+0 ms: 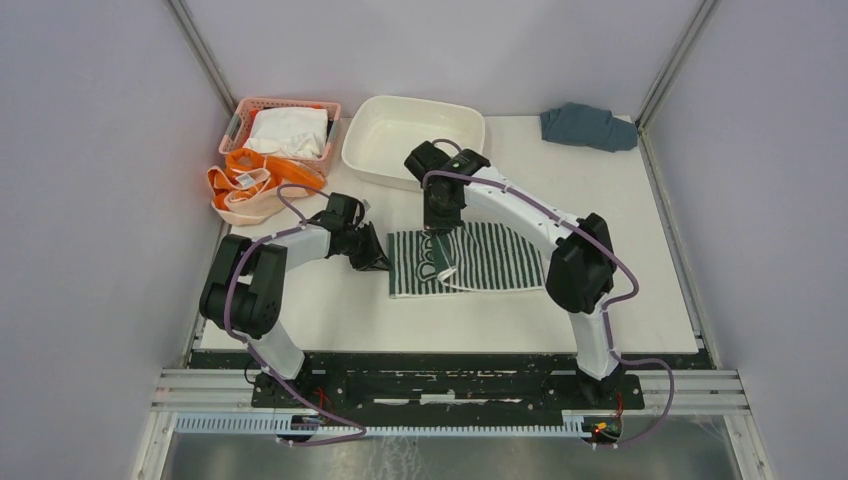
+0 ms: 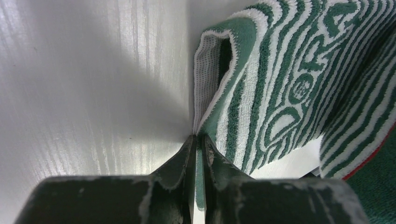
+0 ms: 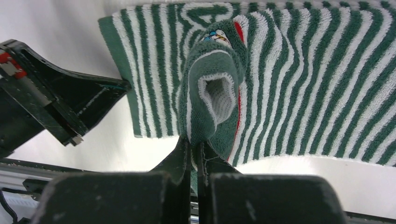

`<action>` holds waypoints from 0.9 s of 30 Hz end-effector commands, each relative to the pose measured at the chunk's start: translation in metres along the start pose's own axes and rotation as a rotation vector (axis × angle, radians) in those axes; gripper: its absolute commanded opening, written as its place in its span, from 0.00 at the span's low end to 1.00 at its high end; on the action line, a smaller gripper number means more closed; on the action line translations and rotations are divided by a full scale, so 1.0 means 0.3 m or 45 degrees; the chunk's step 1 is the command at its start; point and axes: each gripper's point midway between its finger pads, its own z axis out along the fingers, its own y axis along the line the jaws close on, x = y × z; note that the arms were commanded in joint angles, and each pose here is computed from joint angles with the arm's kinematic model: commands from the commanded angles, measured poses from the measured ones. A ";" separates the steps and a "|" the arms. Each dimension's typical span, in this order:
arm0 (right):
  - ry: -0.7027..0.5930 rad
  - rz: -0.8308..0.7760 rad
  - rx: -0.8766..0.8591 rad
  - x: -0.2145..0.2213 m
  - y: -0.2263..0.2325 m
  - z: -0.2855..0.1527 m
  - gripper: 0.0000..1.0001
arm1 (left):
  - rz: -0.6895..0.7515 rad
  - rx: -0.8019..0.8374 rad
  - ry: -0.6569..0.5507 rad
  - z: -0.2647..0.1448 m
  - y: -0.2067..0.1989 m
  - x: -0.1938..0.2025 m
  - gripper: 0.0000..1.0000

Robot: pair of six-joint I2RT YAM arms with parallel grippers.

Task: Roll the towels
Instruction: Fold the towel at the center of the board.

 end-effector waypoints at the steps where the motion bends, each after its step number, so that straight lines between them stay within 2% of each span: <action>1: -0.096 0.057 -0.021 -0.052 0.068 -0.006 0.03 | -0.009 0.018 -0.012 0.007 -0.018 -0.002 0.14; 16: 0.017 -0.054 -0.065 0.009 0.191 0.126 0.03 | 0.006 0.011 -0.013 0.007 -0.025 0.003 0.14; 27: 0.053 -0.149 -0.084 0.037 0.232 0.161 0.03 | 0.018 -0.002 -0.016 0.007 -0.025 0.001 0.14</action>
